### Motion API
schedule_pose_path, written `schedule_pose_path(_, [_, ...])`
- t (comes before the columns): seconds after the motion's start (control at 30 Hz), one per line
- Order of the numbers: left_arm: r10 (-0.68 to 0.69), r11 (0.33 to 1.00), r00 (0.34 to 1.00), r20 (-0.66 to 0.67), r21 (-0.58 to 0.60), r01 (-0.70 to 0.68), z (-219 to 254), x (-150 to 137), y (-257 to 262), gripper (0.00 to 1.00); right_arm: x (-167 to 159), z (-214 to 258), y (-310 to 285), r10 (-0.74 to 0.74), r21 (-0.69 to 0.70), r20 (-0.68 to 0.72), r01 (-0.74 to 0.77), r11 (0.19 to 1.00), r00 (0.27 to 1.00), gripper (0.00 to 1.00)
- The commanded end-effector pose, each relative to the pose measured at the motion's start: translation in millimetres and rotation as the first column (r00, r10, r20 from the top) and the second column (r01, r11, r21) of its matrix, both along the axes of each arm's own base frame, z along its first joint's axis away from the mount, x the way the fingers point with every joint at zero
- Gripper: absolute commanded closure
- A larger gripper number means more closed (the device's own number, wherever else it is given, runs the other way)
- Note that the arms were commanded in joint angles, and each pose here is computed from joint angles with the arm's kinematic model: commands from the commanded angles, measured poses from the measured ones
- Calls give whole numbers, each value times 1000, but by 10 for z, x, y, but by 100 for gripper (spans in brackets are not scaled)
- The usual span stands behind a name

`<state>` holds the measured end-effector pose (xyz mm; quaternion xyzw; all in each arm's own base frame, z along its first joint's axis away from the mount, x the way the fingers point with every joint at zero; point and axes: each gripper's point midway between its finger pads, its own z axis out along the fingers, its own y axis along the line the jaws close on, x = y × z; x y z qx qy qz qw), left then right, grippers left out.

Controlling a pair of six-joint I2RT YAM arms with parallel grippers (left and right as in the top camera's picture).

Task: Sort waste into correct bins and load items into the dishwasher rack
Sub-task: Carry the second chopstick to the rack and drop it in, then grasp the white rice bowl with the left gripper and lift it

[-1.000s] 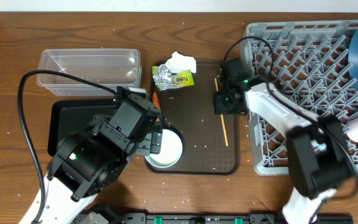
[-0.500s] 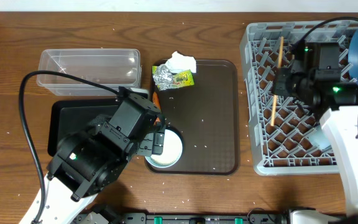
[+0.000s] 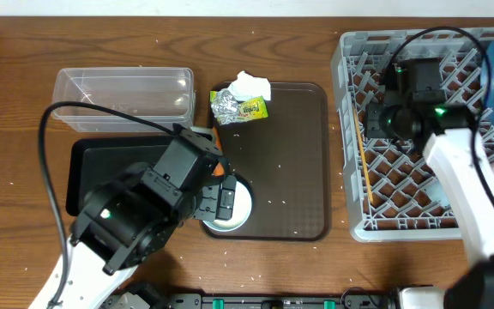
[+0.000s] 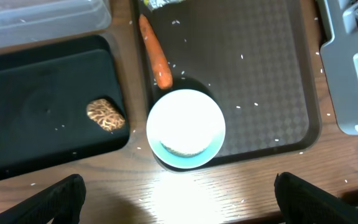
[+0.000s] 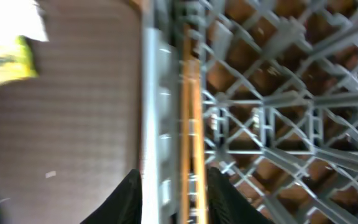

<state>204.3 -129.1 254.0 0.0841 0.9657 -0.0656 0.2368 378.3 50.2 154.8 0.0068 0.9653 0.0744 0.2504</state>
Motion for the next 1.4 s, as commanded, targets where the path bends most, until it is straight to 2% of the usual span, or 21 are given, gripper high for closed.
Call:
schedule_pose_path(0.0, [30,1000,997,-65,8,-30,-238,2,-31,2,-144,556,297,79,152,132,-99,983,988,69])
schedule_pose_path(0.1, [37,999,994,-107,25,-34,-481,20,-88,2,-266,853,345,80,190,204,-120,974,976,62])
schedule_pose_path(0.17, [20,999,991,-130,39,-16,-673,36,-163,1,-323,992,305,45,194,236,-92,977,971,62])
schedule_pose_path(0.33, [-38,997,979,-200,65,52,-1230,27,-414,20,-452,1063,212,-59,224,214,10,975,975,71])
schedule_pose_path(0.4, [-40,995,972,-230,83,60,-1433,10,-483,22,-496,1019,194,-70,221,187,28,975,980,71])
schedule_pose_path(0.43, [-42,994,970,-240,89,65,-1518,17,-526,27,-507,995,180,-74,216,177,35,976,981,72])
schedule_pose_path(0.53, [-58,990,964,-260,108,89,-1708,45,-652,55,-524,935,158,-80,205,151,48,978,985,73])
schedule_pose_path(0.57, [-57,989,961,-269,115,90,-1770,50,-684,59,-529,924,158,-80,205,146,49,978,986,74])
schedule_pose_path(0.73, [-53,981,946,-321,159,109,-2133,61,-803,66,-536,915,157,-80,204,141,50,978,987,75])
schedule_pose_path(0.93, [-37,972,930,-364,204,119,-2439,69,-813,66,-538,913,158,-80,204,140,50,978,987,75])
schedule_pose_path(0.97, [-37,971,930,-366,205,119,-2467,76,-820,68,-538,913,158,-80,205,139,50,978,987,76])
schedule_pose_path(1.0, [-38,971,930,-365,205,120,-2480,82,-827,75,-538,913,158,-80,205,139,50,978,987,76])
schedule_pose_path(1.03, [-37,972,932,-361,203,118,-2482,95,-832,87,-538,913,158,-80,204,140,50,978,987,76])
schedule_pose_path(1.07, [-38,972,933,-358,203,117,-2480,102,-834,94,-539,912,157,-80,204,139,50,978,987,76])
schedule_pose_path(1.2, [-45,980,939,-340,167,108,-2297,124,-866,94,-540,911,157,-80,204,138,50,978,987,76])
schedule_pose_path(1.37, [-53,997,976,-210,40,62,-1657,252,-859,94,-541,910,157,-80,204,138,50,978,987,76])
